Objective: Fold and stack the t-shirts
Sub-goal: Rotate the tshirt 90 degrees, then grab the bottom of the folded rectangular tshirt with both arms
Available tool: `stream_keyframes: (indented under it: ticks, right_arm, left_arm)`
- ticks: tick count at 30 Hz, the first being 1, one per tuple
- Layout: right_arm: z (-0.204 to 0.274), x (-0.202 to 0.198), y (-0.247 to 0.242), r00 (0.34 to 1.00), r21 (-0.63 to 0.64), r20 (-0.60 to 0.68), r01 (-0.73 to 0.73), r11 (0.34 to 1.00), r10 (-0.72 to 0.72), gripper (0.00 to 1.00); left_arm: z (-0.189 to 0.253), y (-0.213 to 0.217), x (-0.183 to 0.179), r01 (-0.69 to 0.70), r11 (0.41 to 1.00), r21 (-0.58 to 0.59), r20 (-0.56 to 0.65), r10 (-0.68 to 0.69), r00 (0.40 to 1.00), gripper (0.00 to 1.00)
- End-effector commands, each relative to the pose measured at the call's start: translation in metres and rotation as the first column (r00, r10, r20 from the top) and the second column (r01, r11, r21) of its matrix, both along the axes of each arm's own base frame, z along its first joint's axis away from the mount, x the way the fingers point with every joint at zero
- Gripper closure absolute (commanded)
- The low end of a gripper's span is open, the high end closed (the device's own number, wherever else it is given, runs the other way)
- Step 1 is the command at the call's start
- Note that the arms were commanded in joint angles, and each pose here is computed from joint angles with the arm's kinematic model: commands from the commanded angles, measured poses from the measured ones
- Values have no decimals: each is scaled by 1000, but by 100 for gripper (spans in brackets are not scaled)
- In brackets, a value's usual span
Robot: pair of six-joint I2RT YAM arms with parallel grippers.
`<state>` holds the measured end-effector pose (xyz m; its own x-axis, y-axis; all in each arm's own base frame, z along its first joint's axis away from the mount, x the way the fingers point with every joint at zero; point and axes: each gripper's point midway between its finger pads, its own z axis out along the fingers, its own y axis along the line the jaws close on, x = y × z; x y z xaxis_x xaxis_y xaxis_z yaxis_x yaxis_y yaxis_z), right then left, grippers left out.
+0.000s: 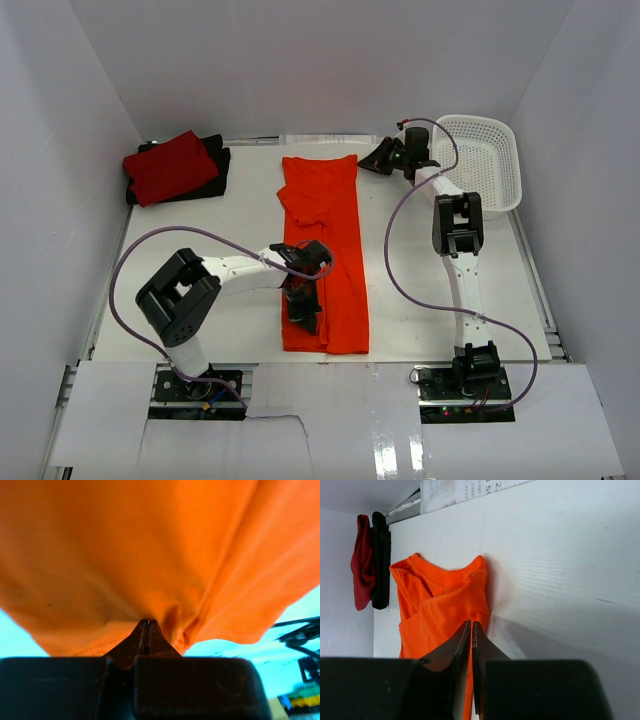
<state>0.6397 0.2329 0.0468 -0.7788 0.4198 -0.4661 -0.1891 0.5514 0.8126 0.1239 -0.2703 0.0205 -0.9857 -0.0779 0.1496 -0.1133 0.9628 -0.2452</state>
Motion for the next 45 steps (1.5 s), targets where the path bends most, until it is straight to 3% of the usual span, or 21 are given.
stream_keyframes:
  ticks: [1, 7, 11, 14, 15, 16, 18, 19, 21, 22, 24, 26, 27, 29, 31, 34, 40, 45]
  right_arm:
    - [93, 15, -14, 976, 10, 216, -11, 1000, 9, 90]
    - [157, 2, -34, 946, 4, 324, -36, 999, 32, 89]
    - [165, -40, -32, 962, -55, 261, -65, 996, 77, 92]
    - [146, -101, -26, 981, -105, 144, -112, 988, 127, 92]
    - [168, -123, -26, 976, -115, 171, -115, 987, 134, 92]
    - [127, -156, -22, 987, -130, 68, -139, 982, 148, 92]
    - [138, -194, -21, 983, -152, 93, -143, 978, 158, 91]
    - [104, -225, -18, 985, -164, 7, -171, 972, 174, 90]
    - [107, -256, -15, 978, -177, 11, -204, 963, 209, 89]
    - [85, -282, -15, 972, -191, -70, -232, 954, 223, 87]
    - [83, -309, -16, 963, -207, -98, -265, 942, 250, 83]
    - [59, -347, -24, 945, -227, -193, -304, 925, 264, 65]
    - [66, -358, -27, 947, -227, -179, -305, 925, 268, 57]
    - [53, -390, -34, 933, -217, -233, -325, 920, 275, 44]
    - [63, -409, -38, 937, -211, -215, -321, 923, 277, 39]
    - [62, -451, -37, 921, -172, -248, -347, 922, 300, 23]
    - [29, -517, -25, 845, -111, -378, -447, 888, 378, 20]
    - [12, -549, -25, 789, -78, -480, -473, 877, 383, 20]
  left_arm:
    - [35, 1, 28, -42, 999, -11, 136, 43, 990, 99]
    - [100, 22, 27, -115, 988, -100, 228, 135, 964, 96]
    - [122, 67, 77, -211, 967, -141, 363, 249, 898, 90]
    - [117, 90, 107, -202, 971, -128, 413, 237, 879, 91]
    - [115, 94, 115, -195, 974, -112, 434, 225, 873, 91]
    - [110, 97, 127, -197, 977, -83, 459, 213, 863, 91]
    - [106, 103, 142, -179, 982, -62, 483, 186, 855, 93]
    - [107, 100, 152, -167, 983, -81, 501, 185, 845, 94]
    - [104, 99, 163, -150, 984, -100, 506, 180, 844, 95]
    - [107, 90, 166, -118, 982, -149, 510, 179, 842, 95]
    - [105, 84, 162, -96, 979, -181, 494, 175, 852, 95]
    - [104, 75, 152, -74, 968, -238, 461, 180, 869, 94]
    - [98, 77, 140, -76, 967, -245, 439, 180, 880, 91]
    - [97, 77, 127, -70, 959, -274, 422, 186, 887, 75]
    - [96, 82, 105, -77, 952, -298, 415, 201, 887, 52]
    - [95, 86, 79, -94, 935, -341, 397, 234, 888, 39]
    - [75, 75, 44, -99, 911, -400, 283, 225, 932, 43]
    - [61, 67, 12, -119, 907, -404, 184, 207, 961, 43]
